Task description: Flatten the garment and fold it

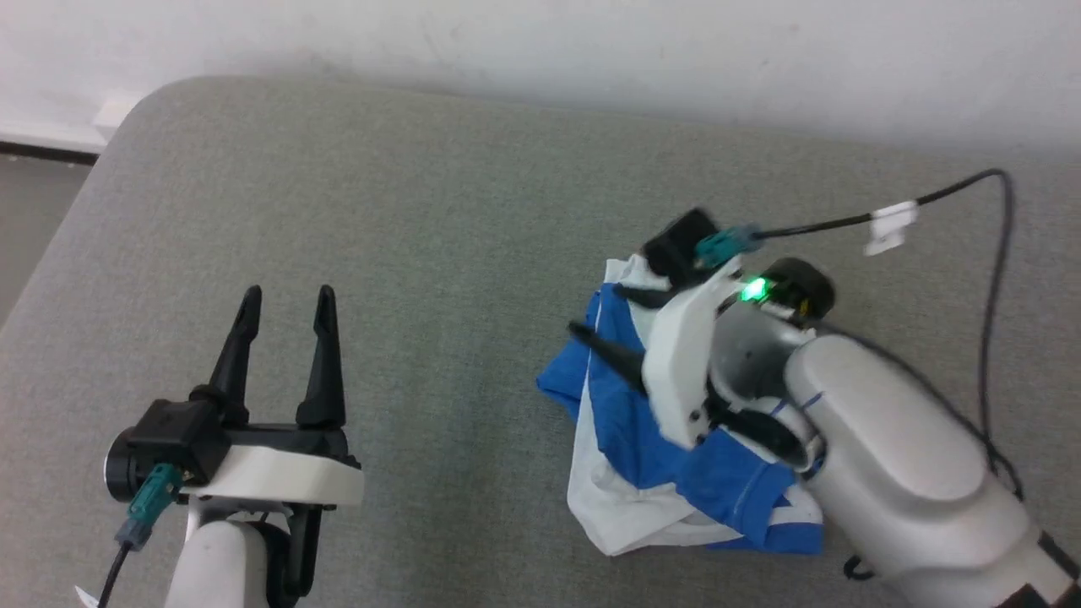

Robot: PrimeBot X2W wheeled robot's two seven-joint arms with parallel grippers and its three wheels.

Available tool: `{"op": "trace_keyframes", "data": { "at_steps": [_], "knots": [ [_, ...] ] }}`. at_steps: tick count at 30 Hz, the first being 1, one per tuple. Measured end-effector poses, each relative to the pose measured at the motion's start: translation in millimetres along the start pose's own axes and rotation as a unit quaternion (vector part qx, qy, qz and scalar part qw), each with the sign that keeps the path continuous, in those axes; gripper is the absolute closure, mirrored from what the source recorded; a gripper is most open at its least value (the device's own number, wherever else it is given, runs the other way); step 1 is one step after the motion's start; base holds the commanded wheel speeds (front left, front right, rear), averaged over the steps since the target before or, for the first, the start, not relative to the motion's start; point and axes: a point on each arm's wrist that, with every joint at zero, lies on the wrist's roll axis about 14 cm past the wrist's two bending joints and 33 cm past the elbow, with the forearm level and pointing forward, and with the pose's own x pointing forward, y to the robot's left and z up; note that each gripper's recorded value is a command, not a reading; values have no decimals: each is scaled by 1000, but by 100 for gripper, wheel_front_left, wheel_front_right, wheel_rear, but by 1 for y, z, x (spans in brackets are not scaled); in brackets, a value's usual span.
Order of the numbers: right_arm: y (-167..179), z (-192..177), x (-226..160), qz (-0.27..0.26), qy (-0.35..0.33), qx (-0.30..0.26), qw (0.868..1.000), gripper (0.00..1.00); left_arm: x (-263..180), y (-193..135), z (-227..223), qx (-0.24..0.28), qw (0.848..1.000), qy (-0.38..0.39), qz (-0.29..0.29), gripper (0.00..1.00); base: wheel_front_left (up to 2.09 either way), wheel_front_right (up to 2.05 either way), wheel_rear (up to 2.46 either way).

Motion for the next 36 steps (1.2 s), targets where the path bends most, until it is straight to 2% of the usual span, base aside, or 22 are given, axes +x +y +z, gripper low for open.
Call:
{"op": "trace_keyframes", "data": {
  "at_steps": [2,5,8,10,14,16,25,26,27,28,36],
  "knots": [
    [-22,14,-13,-33,-31,8,999,0,2,-2,4,-1,1000,-7,-4,0,0,0,0],
    [-78,14,-45,-126,-39,10,991,0,3,-7,7,-2,1000,-12,-11,0,0,0,0],
    [-117,-15,-77,-204,2,32,978,0,4,-16,8,-6,1000,-16,-24,0,0,0,0],
    [-123,-47,-89,-229,53,51,971,0,6,-22,10,-9,999,-19,-32,0,0,0,0],
    [-108,-93,-91,-228,118,93,962,0,9,-30,8,-12,999,-17,-42,0,0,0,0],
    [-98,-102,-84,-216,128,111,962,0,9,-32,4,-13,999,-13,-45,0,0,0,0],
    [-84,-132,-63,-191,181,119,958,0,6,-22,-11,-8,999,12,-32,0,0,0,0],
    [-84,-134,-62,-189,185,121,957,24,6,-21,-12,-7,999,13,-31,0,0,0,0],
    [-85,-134,-61,-188,186,120,957,76,5,-20,-13,-7,999,15,-29,0,0,0,0],
    [-85,-133,-59,-188,182,119,958,100,5,-19,-14,-6,999,15,-28,0,0,0,0],
    [-85,-124,-65,-185,161,97,965,100,13,-28,-15,-12,999,12,-39,0,0,0,0]
  ]
}}
